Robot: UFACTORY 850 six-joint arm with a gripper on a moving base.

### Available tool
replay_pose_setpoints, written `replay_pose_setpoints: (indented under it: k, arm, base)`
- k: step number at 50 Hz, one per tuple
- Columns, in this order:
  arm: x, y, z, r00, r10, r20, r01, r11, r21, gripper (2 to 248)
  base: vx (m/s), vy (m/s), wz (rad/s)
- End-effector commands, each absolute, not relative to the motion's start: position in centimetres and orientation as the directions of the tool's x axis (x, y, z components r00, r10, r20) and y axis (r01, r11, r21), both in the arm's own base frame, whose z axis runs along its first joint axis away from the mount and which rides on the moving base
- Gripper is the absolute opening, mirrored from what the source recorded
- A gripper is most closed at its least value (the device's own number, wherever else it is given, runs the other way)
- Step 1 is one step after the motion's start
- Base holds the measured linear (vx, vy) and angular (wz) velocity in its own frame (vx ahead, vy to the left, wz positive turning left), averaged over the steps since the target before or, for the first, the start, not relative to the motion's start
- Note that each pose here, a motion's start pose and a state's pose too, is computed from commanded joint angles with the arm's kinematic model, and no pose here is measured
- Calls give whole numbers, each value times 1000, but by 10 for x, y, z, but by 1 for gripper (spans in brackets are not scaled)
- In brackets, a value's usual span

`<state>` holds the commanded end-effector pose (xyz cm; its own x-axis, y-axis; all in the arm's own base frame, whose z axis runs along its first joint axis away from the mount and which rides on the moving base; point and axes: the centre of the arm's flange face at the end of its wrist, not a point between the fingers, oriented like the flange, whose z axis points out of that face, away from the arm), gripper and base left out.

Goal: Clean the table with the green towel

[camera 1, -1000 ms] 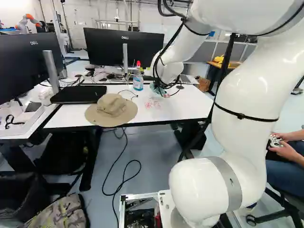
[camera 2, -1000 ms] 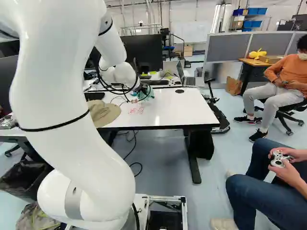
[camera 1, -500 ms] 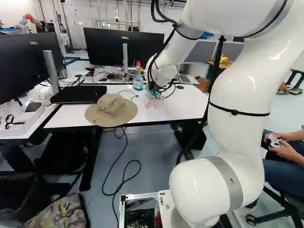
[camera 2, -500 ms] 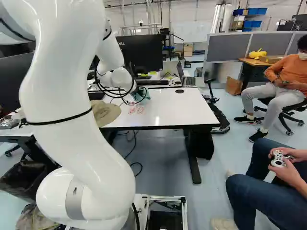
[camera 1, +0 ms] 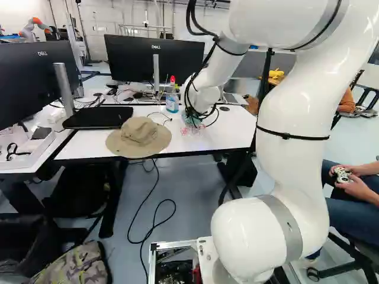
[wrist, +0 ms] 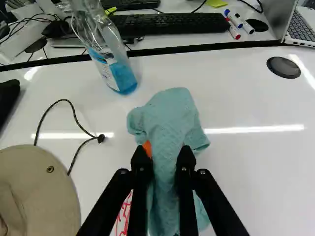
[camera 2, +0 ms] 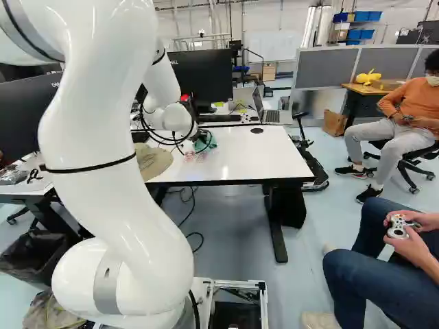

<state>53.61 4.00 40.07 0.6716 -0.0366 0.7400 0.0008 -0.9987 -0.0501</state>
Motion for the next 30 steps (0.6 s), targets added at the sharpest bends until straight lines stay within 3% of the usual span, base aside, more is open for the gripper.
replay_pose_setpoints:
  k: [30]
  arm:
    - [535,40,395,700,-35,713,0,-999,-50,62]
  base:
    - [0,0,0]
